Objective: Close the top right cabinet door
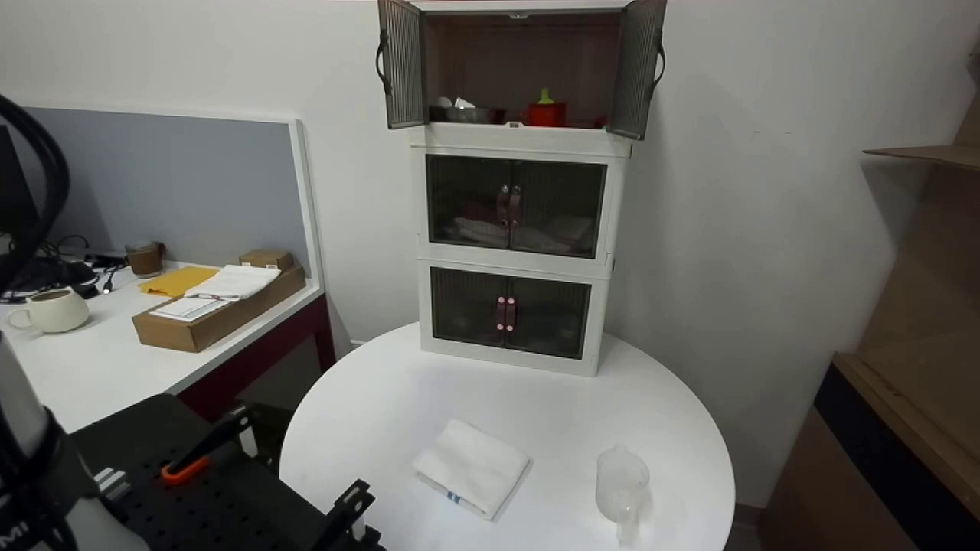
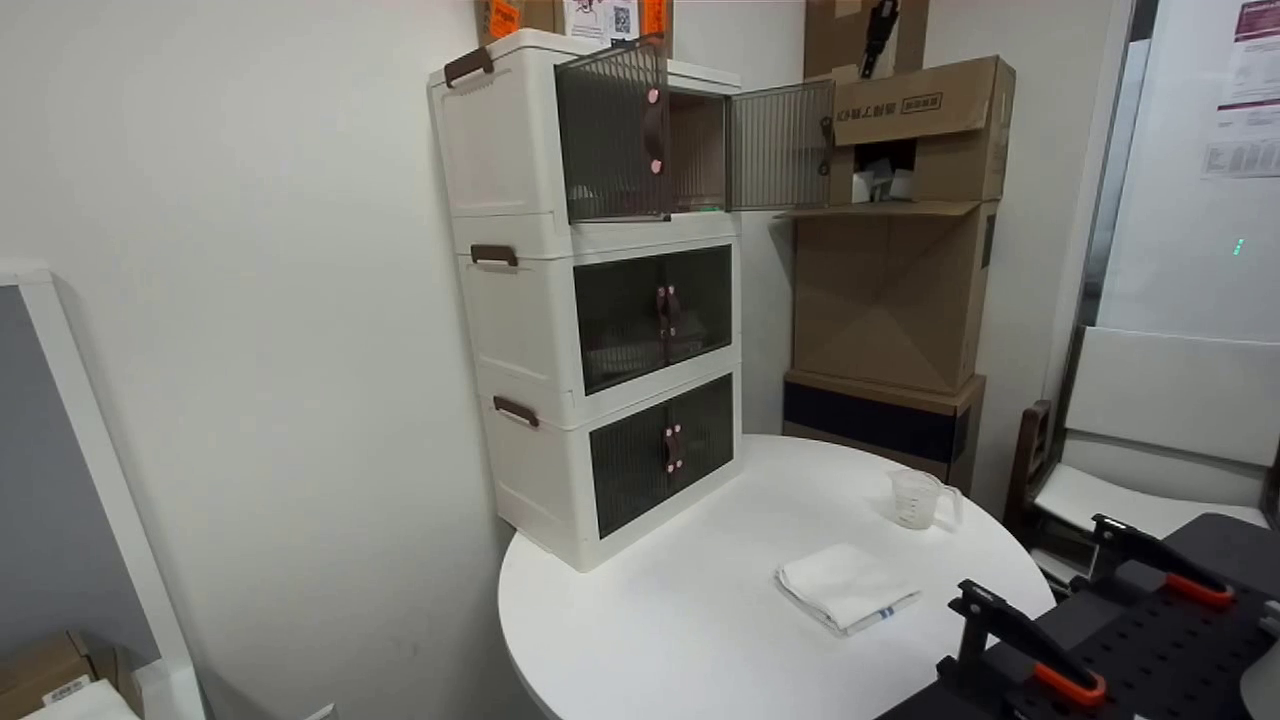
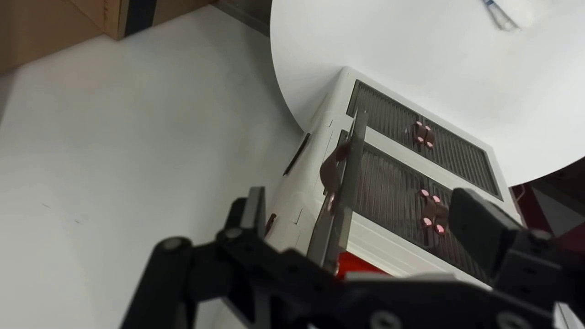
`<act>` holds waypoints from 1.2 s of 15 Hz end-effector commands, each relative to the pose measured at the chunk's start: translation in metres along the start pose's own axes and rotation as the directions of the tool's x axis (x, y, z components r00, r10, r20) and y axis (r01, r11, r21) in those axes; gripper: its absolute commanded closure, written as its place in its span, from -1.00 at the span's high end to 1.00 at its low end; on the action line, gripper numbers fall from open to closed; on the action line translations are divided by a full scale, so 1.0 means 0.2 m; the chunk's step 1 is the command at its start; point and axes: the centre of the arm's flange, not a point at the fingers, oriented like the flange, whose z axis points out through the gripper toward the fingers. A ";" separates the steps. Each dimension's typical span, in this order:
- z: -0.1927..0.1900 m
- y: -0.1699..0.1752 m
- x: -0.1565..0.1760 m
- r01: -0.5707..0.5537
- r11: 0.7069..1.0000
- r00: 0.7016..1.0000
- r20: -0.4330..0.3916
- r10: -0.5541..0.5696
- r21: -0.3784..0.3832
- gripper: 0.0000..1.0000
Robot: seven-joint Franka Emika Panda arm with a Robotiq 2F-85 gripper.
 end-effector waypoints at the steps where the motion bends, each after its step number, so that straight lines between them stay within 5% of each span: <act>1: -0.01 0.08 0.17 0.032 0.999 0.999 -0.026 -0.032 0.011 1.00; 13: 0.23 -0.30 0.50 0.199 0.969 0.979 -0.070 -0.190 0.144 1.00; 18: 0.19 -0.54 0.62 0.320 0.934 0.945 -0.117 -0.304 0.159 1.00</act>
